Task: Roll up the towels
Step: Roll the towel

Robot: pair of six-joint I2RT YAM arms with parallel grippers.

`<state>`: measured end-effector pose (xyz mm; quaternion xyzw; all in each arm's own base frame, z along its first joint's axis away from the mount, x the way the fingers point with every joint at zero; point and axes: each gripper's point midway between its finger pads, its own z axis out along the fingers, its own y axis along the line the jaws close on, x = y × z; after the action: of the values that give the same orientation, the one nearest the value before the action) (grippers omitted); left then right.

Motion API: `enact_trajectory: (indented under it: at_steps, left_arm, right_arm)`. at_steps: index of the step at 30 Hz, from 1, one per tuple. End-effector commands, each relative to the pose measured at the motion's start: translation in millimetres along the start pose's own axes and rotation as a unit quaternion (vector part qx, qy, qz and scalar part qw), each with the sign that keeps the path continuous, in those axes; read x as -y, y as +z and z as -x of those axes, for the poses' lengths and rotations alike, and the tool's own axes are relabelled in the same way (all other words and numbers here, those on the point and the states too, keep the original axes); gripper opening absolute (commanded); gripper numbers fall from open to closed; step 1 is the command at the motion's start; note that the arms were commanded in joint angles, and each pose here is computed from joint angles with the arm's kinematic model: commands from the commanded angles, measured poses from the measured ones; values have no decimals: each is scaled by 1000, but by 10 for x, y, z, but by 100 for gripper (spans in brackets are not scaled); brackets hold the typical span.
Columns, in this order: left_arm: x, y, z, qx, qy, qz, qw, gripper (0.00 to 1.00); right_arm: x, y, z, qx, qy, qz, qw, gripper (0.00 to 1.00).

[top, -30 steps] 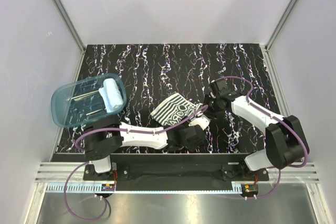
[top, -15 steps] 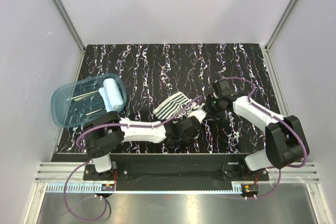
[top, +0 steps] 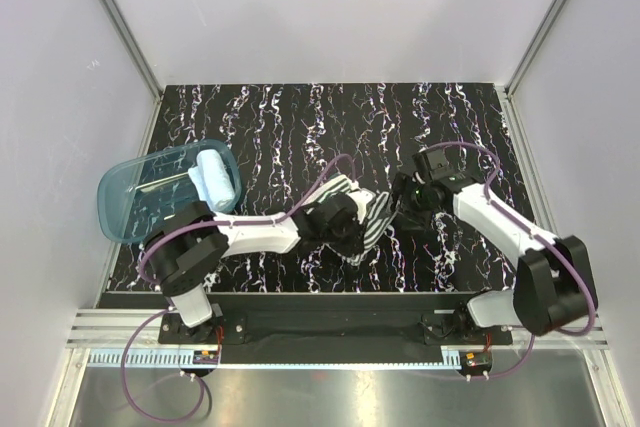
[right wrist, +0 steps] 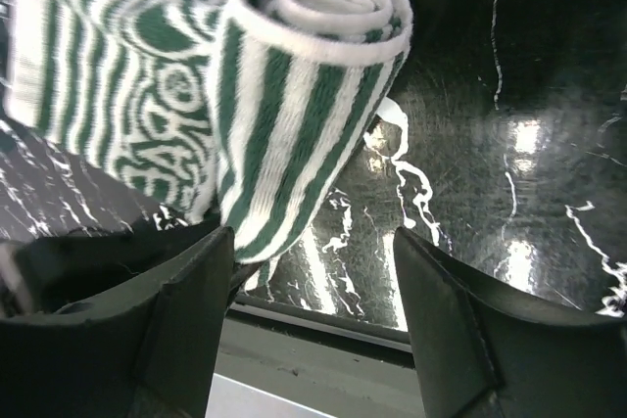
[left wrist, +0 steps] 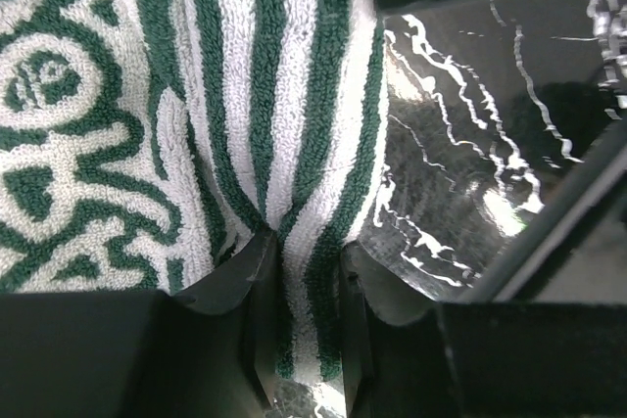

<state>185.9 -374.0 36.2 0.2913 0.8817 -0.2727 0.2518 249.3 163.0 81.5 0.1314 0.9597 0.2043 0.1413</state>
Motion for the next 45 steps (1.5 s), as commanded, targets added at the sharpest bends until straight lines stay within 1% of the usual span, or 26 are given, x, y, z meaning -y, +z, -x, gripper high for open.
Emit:
enact_trajectory:
  at_steps: [1,2,3,6,7,8,11,12,14,15,17,19,24,29,33,38,40,42,45]
  left_arm:
    - [71,-50,-366,-79,-50,-57,994,9]
    - [127,-70,-337,-82,-58,-75,992,9]
    - [111,-88,-285,-79,-68,-81,991,9]
    - [186,-135,-205,-79,-98,-122,985,9]
    - [132,-142,-148,-75,-115,-129,982,10]
    - [194,-168,-109,-74,-132,-156,976,12]
    - [77,-139,-63,-82,-170,-165,968,17]
    - [18,-101,-87,-95,-193,-169,962,18]
    - [-26,-79,-104,-103,-214,-177,955,18]
    - [-85,-65,-128,-105,-239,-184,948,18]
    - [-99,-68,-99,-99,-262,-203,938,18]
    - [-203,-47,-168,-102,-286,-200,932,18]
    - [-306,24,-302,-116,-311,-201,922,18]
    - [-366,47,-365,-118,-339,-209,910,18]
    - [-433,45,-391,-117,-356,-209,903,18]
    - [-452,58,-392,-121,-358,-210,902,18]
    - [-449,67,-380,-120,-357,-212,902,19]
    - [-438,66,-367,-120,-357,-217,901,20]
    - [-430,57,-359,-122,-356,-219,901,22]
  right_arm:
    - [-151,-351,240,72,-10,20,997,73]
    - [-186,-405,253,81,-7,31,996,74]
    - [-278,-506,267,98,-13,58,993,75]
    - [-397,-637,242,117,-20,103,988,76]
    - [-411,-640,227,116,-20,112,987,76]
    - [-434,-642,205,115,-17,123,986,76]
    - [-461,-557,102,100,-14,151,983,76]
    - [-472,-501,48,90,-8,164,982,76]
    - [-484,-456,5,83,-2,177,981,76]
    - [-477,-417,-30,79,6,183,980,76]
    - [-465,-392,-49,78,12,186,979,76]
    - [-435,-346,-74,76,17,186,980,75]
    - [-405,-165,-122,61,21,191,979,75]
    - [-357,44,-130,54,28,190,980,74]
    - [-302,236,-120,50,36,184,981,71]
    - [-293,383,-102,52,39,189,980,70]
    - [-301,439,-72,56,39,193,979,68]
    - [-315,494,-76,59,39,199,977,63]
    - [-321,555,-93,57,41,202,977,44]
